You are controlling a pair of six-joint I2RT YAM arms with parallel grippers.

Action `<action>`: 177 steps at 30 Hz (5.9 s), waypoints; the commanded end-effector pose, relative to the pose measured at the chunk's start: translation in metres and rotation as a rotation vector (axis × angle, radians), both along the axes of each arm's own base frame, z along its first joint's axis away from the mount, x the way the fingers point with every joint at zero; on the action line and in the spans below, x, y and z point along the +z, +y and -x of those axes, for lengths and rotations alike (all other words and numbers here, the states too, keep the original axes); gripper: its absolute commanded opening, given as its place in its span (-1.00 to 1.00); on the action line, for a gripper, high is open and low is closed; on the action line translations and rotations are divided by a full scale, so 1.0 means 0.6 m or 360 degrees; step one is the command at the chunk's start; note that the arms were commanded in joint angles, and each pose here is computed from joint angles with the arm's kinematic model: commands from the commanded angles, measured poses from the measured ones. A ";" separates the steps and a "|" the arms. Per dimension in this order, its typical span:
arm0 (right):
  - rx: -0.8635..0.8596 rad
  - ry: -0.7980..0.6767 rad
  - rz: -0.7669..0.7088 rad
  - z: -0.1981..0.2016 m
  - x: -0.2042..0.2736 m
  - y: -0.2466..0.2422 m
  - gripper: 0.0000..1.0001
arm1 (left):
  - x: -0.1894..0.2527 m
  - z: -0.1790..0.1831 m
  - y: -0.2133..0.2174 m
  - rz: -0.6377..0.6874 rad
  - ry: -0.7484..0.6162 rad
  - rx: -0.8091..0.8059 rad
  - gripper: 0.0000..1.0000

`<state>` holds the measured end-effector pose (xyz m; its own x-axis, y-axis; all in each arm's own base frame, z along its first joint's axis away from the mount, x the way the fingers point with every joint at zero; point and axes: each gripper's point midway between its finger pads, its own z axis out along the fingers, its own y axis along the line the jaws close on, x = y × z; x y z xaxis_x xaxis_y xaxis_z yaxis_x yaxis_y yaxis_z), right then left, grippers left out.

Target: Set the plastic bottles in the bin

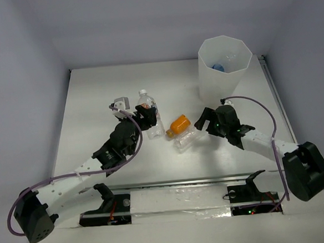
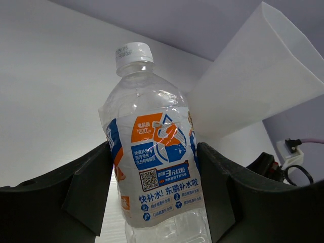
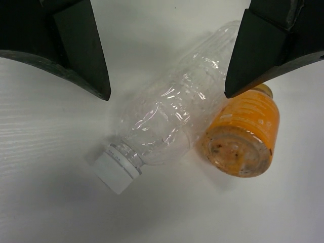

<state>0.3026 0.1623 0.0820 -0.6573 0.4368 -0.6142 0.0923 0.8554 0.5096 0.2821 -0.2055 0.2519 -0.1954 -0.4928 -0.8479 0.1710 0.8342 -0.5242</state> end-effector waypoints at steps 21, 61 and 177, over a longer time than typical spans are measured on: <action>-0.0171 0.0041 -0.0019 -0.041 -0.052 0.005 0.59 | 0.163 -0.034 -0.039 0.0105 -0.0389 -0.0026 0.07; 0.0069 -0.0507 -0.0164 0.084 0.138 -0.036 0.13 | 0.461 -0.273 -0.382 0.0157 -0.1212 0.0111 0.11; -0.0383 -0.1162 -0.0053 -0.032 0.429 -0.133 0.40 | -0.257 -0.082 -0.265 -0.1104 0.0226 -0.0932 0.76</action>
<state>0.3306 0.0652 0.3391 0.0547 0.5109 -0.8579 0.0007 0.8592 0.5117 0.3182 -0.3558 0.0850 -0.4256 0.2855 -0.8587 0.6104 0.7911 -0.0395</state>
